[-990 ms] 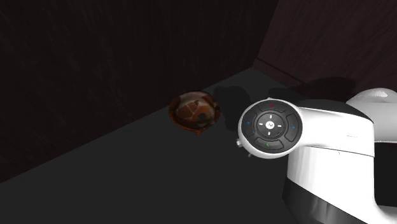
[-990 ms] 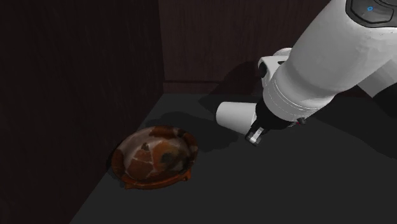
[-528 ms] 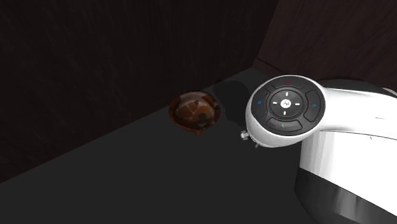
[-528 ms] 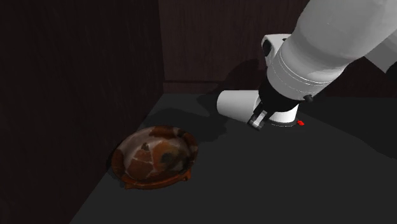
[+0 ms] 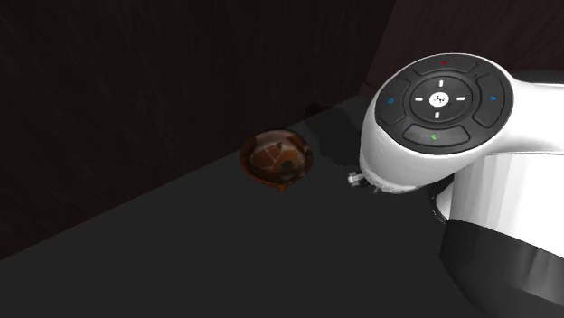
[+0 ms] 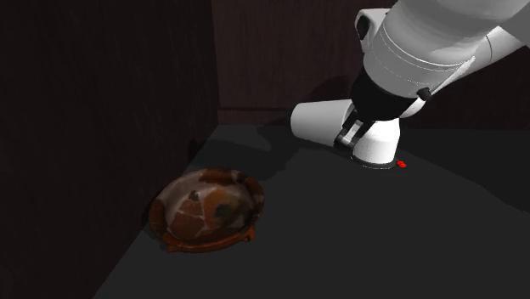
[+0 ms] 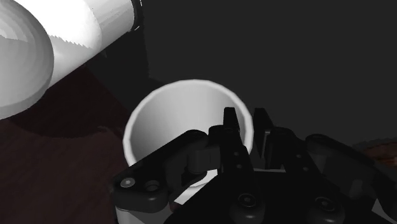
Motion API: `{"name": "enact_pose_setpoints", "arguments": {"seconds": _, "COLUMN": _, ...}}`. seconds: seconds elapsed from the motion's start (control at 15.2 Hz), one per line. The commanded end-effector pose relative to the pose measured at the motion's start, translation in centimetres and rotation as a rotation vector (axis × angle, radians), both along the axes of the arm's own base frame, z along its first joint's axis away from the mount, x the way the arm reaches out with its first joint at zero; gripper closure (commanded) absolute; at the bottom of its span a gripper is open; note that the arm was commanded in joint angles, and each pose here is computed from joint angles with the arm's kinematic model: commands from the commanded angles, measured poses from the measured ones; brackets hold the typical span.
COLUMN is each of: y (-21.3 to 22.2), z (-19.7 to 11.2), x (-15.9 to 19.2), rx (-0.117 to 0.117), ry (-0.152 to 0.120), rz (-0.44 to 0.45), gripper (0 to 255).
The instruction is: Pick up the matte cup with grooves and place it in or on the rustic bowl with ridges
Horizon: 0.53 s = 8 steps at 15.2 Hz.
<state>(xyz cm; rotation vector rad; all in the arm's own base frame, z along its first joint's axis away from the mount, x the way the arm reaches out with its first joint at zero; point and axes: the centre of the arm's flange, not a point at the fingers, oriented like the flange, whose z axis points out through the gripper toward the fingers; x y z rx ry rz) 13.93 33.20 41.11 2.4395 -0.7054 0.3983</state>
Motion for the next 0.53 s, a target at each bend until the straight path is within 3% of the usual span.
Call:
{"name": "enact_pose_setpoints", "arguments": {"seconds": 0.0, "y": -0.1, "z": 1.1, "x": 0.0, "rx": 0.0, "ry": 0.0, "rz": 0.0, "gripper": 255}}
{"name": "enact_pose_setpoints", "arguments": {"seconds": 0.46, "y": -0.1, "z": 4.5, "x": 0.0, "rx": 0.0, "ry": 0.0, "rz": 0.0, "gripper": 255}}
